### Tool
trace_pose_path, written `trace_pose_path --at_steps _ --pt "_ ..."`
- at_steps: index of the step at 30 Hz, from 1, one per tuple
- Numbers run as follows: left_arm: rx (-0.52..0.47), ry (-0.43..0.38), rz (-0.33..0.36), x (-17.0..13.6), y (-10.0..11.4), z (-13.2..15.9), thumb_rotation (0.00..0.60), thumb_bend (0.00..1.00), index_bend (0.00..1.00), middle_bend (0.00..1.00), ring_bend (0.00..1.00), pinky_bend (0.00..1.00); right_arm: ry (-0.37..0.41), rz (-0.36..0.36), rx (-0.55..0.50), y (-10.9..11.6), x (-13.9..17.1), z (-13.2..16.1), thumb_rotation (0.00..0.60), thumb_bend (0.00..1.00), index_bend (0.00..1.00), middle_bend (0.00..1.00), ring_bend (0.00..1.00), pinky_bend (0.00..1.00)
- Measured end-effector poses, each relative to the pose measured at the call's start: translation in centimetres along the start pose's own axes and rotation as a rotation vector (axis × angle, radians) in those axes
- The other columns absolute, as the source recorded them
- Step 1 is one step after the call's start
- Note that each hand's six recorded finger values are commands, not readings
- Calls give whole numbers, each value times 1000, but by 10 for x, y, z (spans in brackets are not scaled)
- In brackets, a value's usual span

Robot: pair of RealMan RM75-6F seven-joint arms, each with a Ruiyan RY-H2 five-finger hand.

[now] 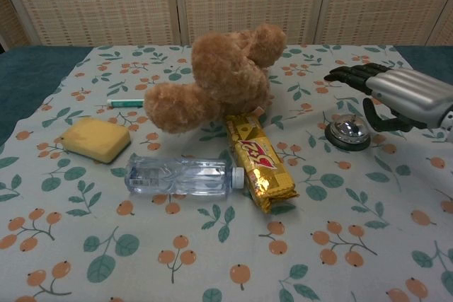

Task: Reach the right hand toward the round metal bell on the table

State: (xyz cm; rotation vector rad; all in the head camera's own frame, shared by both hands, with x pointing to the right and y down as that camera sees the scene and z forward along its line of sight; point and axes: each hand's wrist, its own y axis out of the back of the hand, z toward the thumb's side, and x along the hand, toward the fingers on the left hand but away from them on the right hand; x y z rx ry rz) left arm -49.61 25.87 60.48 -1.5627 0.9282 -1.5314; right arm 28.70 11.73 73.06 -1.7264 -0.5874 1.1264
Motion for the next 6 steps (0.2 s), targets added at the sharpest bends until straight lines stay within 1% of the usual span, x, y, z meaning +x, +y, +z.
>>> trace_pose_path --at_steps 3,5,6 --pt "-1 -4 5 0 1 1 600 588 340 326 283 489 -63 -29 56 11 42 -16 600 872 11 0 0 0" --pt "0 -6 7 -1 1 2 600 589 340 327 283 489 -128 -46 93 21 72 -30 600 833 23 0 0 0" --pt "1 -7 8 -1 1 2 600 589 340 327 283 489 -159 -47 100 22 83 -37 600 793 28 0 0 0"
